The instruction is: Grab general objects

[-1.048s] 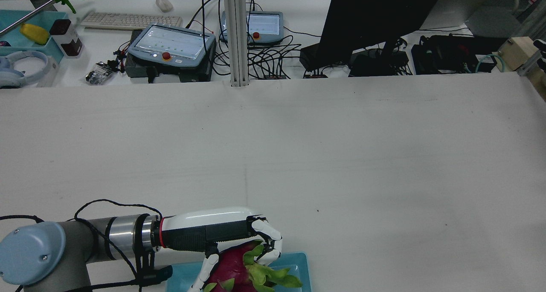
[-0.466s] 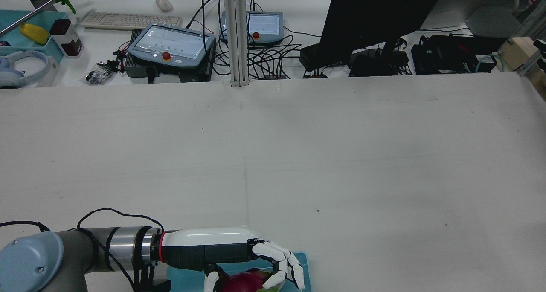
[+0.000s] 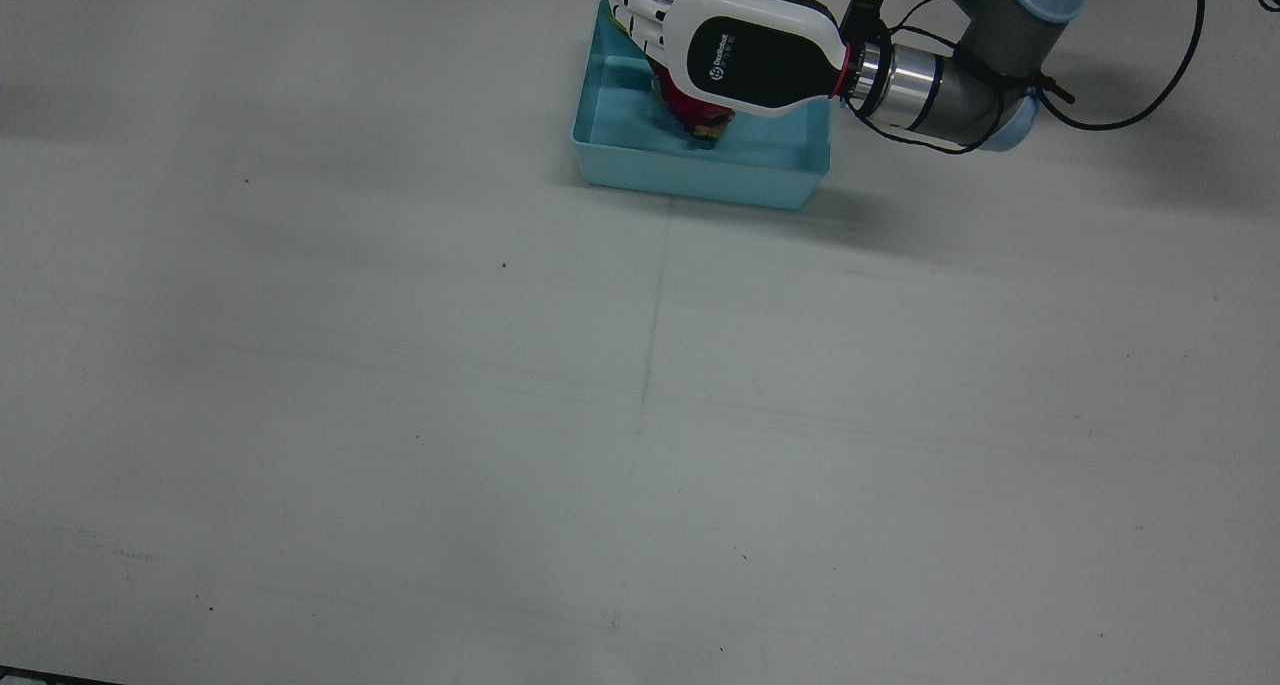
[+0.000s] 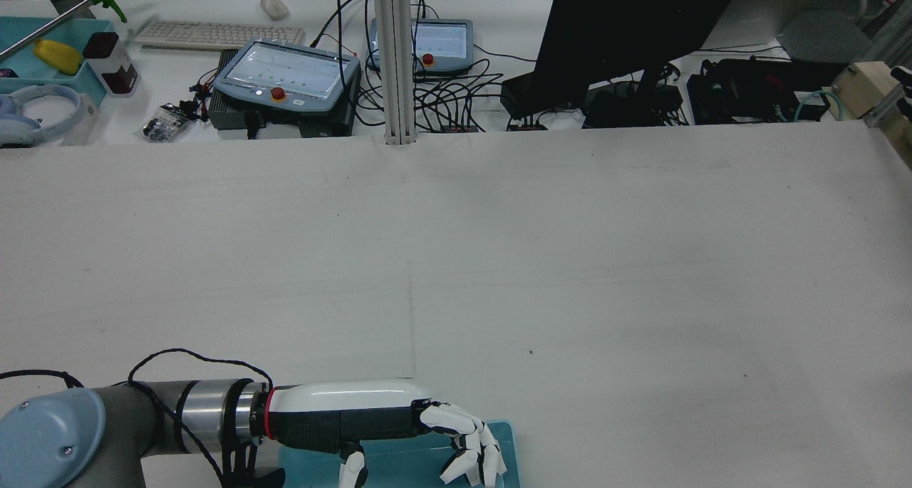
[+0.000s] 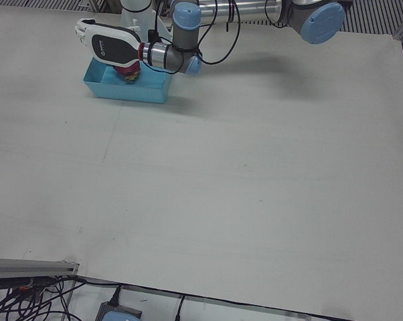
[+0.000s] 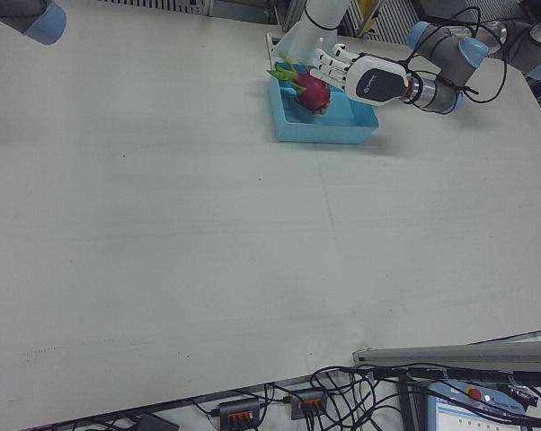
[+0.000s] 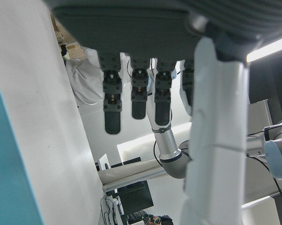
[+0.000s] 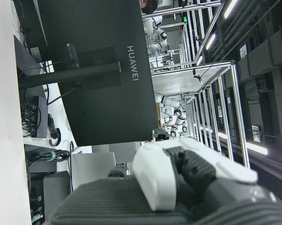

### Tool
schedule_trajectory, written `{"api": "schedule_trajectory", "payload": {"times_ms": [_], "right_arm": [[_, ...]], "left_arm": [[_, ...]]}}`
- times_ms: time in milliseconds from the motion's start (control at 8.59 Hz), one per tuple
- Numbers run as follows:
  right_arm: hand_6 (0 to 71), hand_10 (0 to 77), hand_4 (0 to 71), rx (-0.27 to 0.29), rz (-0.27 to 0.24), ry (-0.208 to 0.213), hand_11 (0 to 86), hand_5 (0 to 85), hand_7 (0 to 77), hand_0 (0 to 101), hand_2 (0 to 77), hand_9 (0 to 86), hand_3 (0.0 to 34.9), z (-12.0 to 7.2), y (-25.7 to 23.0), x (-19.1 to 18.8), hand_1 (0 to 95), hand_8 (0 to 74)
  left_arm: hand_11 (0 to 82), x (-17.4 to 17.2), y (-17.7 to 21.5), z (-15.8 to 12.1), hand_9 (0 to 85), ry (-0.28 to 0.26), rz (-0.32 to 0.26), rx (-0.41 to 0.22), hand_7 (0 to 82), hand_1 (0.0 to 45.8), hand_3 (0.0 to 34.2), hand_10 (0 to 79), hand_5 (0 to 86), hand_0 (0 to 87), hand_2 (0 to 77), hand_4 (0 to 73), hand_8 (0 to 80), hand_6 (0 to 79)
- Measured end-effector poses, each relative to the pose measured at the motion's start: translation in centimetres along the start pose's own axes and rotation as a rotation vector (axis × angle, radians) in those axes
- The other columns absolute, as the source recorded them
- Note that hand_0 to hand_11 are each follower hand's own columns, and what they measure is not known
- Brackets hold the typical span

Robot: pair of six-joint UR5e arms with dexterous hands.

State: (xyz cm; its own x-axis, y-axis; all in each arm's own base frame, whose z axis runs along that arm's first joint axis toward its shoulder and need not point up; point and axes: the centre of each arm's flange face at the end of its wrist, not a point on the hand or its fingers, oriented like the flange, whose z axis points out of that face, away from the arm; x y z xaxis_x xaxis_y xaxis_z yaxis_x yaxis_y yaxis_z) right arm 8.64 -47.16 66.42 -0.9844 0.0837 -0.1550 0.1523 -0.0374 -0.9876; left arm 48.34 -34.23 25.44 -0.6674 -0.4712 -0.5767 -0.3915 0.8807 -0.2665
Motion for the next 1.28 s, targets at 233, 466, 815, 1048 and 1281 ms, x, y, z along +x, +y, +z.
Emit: {"api": "schedule_trajectory", "payload": {"times_ms": [233, 466, 815, 1048, 1281], "right_arm": [[0.0, 0.0, 0.0, 0.0, 0.0, 0.0, 0.0, 0.0, 0.0, 0, 77.4, 0.5, 0.0, 0.0, 0.0, 0.0, 94.9, 0.0], [0.0, 0.0, 0.0, 0.0, 0.0, 0.0, 0.5, 0.0, 0.0, 0, 77.4, 0.5, 0.0, 0.0, 0.0, 0.0, 94.9, 0.0], [0.0, 0.0, 0.0, -0.001, 0.001, 0.0, 0.5, 0.0, 0.0, 0, 77.4, 0.5, 0.0, 0.0, 0.0, 0.0, 94.9, 0.0], [0.0, 0.0, 0.0, -0.001, 0.0, 0.0, 0.5, 0.0, 0.0, 0, 77.4, 0.5, 0.0, 0.0, 0.1, 0.0, 94.9, 0.0], [0.0, 0.0, 0.0, 0.0, 0.0, 0.0, 0.5, 0.5, 0.0, 0, 77.4, 0.5, 0.0, 0.0, 0.1, 0.0, 94.9, 0.0]], "left_arm": [[34.4, -0.2, -1.5, -1.3, 27.3, -0.033, -0.01, 0.059, 43.1, 0.0, 0.0, 37.1, 70.4, 65.4, 0.0, 7.6, 26.2, 25.6], [34.4, 3.3, -6.3, -5.7, 29.5, -0.042, 0.044, 0.19, 43.1, 0.0, 0.0, 37.1, 70.4, 65.5, 0.0, 8.7, 27.8, 25.1], [44.7, 11.5, -16.2, -18.5, 52.9, -0.034, 0.166, 0.473, 70.4, 0.0, 0.0, 37.1, 69.8, 58.8, 0.0, 24.0, 44.7, 50.7], [49.1, 19.0, -20.4, -30.3, 52.9, 0.01, 0.258, 0.676, 70.4, 0.0, 0.0, 37.1, 69.8, 58.8, 0.0, 24.0, 44.7, 52.4], [48.5, 22.5, -22.9, -40.7, 54.5, 0.044, 0.305, 0.826, 70.4, 0.0, 0.0, 37.1, 69.8, 58.9, 0.0, 24.5, 46.4, 52.4]]}}
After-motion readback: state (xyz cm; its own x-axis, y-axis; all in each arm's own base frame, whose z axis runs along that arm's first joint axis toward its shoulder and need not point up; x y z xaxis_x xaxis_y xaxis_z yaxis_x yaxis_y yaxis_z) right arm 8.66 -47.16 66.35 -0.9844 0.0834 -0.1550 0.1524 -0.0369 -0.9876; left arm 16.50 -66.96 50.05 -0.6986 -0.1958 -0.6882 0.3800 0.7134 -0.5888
